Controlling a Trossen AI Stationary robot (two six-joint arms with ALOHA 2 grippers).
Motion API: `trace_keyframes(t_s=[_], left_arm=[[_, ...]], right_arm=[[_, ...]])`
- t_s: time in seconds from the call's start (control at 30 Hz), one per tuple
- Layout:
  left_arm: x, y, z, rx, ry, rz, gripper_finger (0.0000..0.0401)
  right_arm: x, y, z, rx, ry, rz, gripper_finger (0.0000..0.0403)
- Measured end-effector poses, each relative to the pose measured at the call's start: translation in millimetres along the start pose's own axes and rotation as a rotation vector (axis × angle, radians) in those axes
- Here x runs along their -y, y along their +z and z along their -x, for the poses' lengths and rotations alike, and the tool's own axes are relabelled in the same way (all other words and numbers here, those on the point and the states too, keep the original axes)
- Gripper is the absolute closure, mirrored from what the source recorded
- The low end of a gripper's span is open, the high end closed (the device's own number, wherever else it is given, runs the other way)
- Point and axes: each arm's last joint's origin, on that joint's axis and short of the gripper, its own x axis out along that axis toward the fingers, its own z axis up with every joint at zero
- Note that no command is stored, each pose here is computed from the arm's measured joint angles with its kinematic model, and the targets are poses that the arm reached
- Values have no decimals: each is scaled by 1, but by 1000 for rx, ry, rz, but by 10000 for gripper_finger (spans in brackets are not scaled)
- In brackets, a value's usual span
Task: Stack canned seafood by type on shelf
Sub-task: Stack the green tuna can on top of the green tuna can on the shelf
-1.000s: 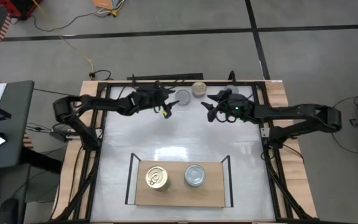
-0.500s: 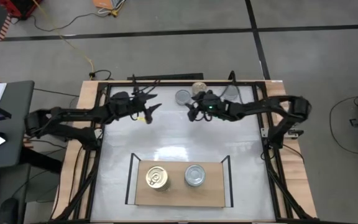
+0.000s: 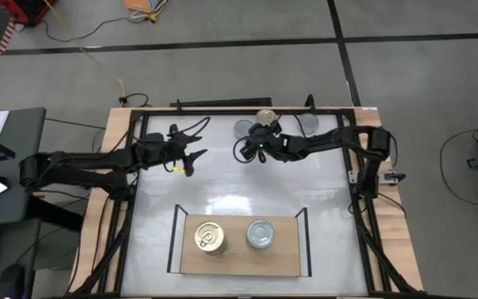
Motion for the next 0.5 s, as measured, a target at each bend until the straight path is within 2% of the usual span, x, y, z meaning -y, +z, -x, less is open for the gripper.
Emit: trace_keyframes(t_s=[0.13,0.5], left_arm=[[-1,3,8,5,1,4,186],[-2,4,10,11,3,1,186]], right_arm=[[-1,-6,-6,-9,-32,7,148],[-11,-23,-26,19,-25,43,148]])
